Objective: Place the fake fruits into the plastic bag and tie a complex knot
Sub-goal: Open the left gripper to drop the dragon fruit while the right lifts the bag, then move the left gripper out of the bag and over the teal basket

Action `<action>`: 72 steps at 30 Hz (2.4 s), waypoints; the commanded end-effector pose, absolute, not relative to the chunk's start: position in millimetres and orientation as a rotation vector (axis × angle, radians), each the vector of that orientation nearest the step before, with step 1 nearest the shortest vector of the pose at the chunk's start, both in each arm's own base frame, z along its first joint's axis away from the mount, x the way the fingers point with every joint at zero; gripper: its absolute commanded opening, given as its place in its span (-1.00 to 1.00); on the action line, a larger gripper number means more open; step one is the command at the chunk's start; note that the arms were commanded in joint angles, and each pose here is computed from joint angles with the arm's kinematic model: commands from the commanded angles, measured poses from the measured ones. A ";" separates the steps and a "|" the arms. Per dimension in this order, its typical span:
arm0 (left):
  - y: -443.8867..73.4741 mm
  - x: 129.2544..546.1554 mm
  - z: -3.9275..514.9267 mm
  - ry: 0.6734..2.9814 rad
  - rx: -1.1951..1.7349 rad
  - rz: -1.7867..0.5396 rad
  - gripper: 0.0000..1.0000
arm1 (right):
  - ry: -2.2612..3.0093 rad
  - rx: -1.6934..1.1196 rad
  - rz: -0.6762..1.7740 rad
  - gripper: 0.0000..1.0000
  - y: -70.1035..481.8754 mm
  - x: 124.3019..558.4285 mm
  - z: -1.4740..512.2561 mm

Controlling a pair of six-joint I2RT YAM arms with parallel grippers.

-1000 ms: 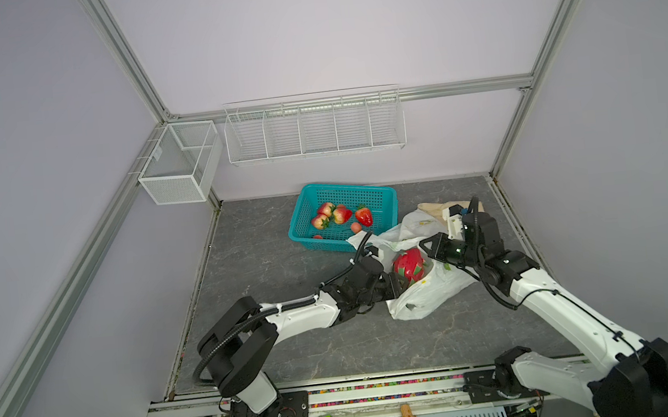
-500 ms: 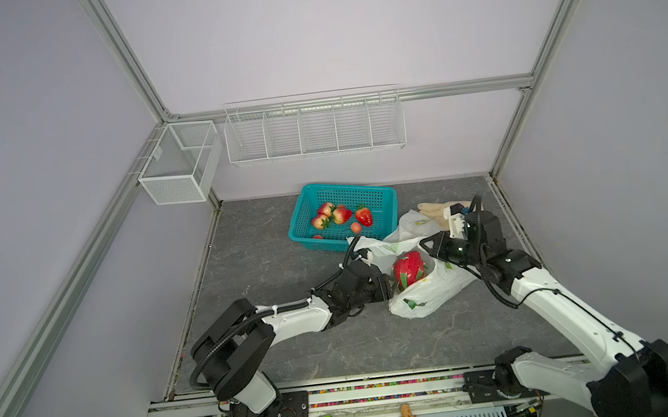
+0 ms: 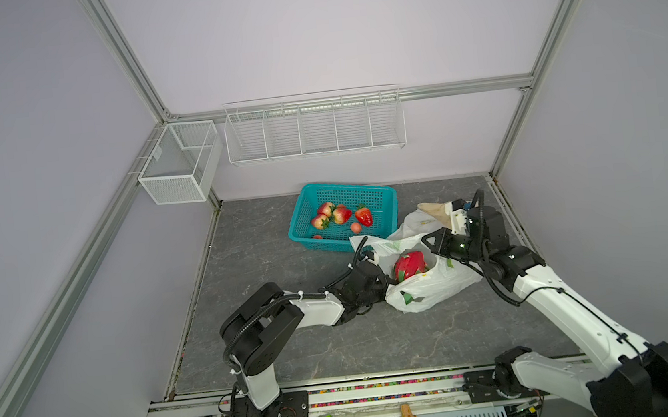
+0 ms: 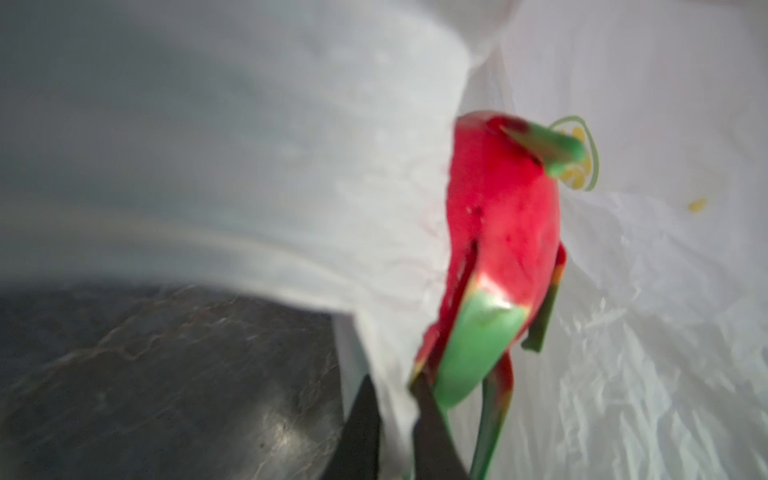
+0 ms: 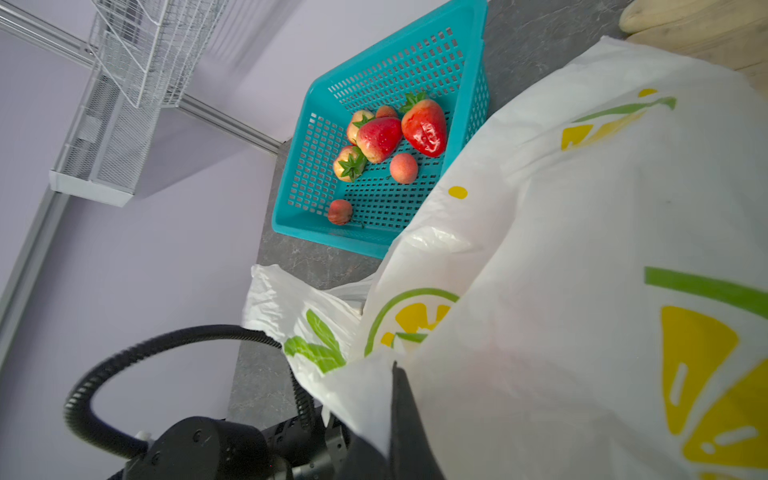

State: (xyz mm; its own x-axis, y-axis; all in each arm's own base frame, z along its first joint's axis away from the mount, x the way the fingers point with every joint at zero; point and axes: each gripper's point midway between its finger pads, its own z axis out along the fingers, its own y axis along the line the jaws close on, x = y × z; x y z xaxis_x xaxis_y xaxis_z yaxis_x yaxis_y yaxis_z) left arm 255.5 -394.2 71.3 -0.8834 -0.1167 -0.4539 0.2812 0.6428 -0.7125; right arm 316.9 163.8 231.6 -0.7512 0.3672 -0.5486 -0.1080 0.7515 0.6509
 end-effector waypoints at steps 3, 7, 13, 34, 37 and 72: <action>-408.3 239.8 141.0 2.241 0.284 -1.351 -1.00 | 2.240 0.055 0.563 -0.87 124.3 318.1 268.8; -417.5 214.9 205.4 2.146 0.456 -1.522 -1.00 | 2.221 -0.024 0.305 -0.87 91.9 308.1 299.9; -427.8 193.4 256.2 2.102 0.623 -1.665 -1.00 | 2.250 -0.078 0.082 -0.87 64.4 296.5 321.7; -302.7 252.3 235.1 2.111 0.481 -1.196 0.22 | 2.257 -0.088 0.375 -0.87 105.5 318.3 298.3; -258.6 283.2 245.1 2.082 0.291 -0.996 0.34 | 2.255 -0.082 0.387 -0.87 106.9 319.9 296.7; -261.0 533.9 124.5 2.253 1.067 0.005 0.61 | 2.244 -0.129 0.412 -0.87 114.3 326.6 295.4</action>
State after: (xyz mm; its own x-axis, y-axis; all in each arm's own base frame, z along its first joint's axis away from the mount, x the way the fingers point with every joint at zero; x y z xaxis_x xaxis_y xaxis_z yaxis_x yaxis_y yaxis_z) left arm 535.7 -254.7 130.5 -0.5352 0.5986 -0.5960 0.6051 0.7640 0.2239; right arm 323.6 114.4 294.9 -0.6554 0.0509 -0.7535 -0.2224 0.9405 0.2570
